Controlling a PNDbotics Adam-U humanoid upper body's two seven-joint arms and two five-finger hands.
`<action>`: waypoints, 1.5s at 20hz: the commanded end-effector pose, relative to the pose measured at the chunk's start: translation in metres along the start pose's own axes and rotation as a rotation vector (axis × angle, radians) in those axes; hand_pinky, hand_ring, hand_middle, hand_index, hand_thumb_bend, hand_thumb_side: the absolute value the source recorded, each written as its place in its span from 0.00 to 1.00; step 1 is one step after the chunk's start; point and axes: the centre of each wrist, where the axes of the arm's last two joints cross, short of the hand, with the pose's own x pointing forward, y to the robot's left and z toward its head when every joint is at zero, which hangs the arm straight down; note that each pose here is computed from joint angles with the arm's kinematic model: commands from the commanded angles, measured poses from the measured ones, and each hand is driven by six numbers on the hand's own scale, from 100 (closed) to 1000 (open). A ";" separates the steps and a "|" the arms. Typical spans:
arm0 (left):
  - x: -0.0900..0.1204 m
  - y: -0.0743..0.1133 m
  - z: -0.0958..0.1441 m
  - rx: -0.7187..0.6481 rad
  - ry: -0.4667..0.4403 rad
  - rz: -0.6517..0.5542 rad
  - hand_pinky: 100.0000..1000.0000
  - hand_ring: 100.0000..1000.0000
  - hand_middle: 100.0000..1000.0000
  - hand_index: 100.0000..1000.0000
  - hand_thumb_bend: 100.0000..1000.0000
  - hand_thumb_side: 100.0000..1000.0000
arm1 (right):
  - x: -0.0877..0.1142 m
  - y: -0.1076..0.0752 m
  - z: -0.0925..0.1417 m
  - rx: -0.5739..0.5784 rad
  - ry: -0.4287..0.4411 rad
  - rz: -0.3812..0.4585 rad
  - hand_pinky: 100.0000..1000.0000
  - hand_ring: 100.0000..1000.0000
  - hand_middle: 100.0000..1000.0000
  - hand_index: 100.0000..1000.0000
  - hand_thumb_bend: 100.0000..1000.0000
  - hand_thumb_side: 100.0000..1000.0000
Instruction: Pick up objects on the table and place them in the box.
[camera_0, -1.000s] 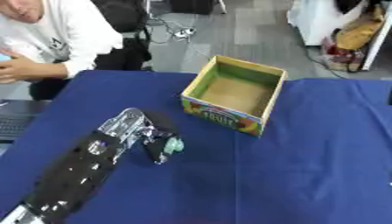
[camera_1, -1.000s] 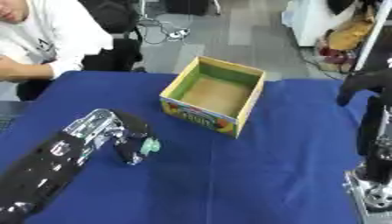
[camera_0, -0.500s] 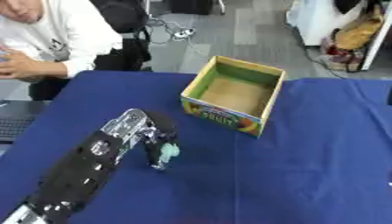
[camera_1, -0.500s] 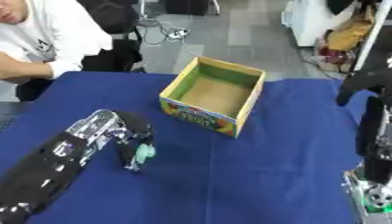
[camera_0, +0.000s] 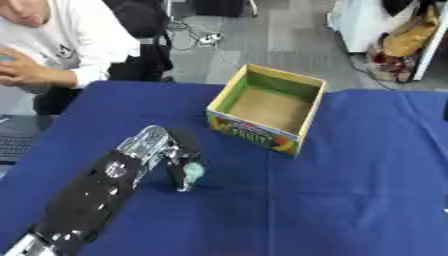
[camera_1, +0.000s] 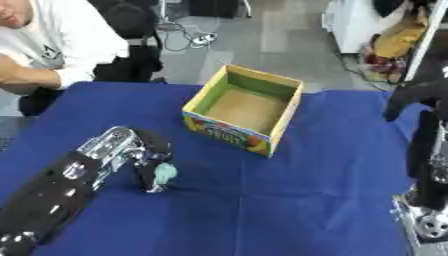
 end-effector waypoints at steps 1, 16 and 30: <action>-0.003 -0.001 0.001 0.015 0.011 -0.004 0.00 0.07 0.38 0.54 0.00 0.67 | 0.002 -0.002 -0.003 -0.001 -0.015 0.000 0.09 0.19 0.29 0.39 0.00 0.85; -0.007 0.002 0.004 -0.082 -0.024 0.010 0.40 0.51 0.72 0.76 0.56 0.54 | 0.001 -0.002 -0.002 0.004 -0.002 -0.004 0.08 0.19 0.29 0.39 0.00 0.85; -0.007 0.018 0.010 -0.104 -0.034 0.078 0.32 0.44 0.66 0.75 0.29 0.72 | 0.000 -0.002 -0.001 0.005 0.002 -0.007 0.08 0.19 0.29 0.39 0.00 0.85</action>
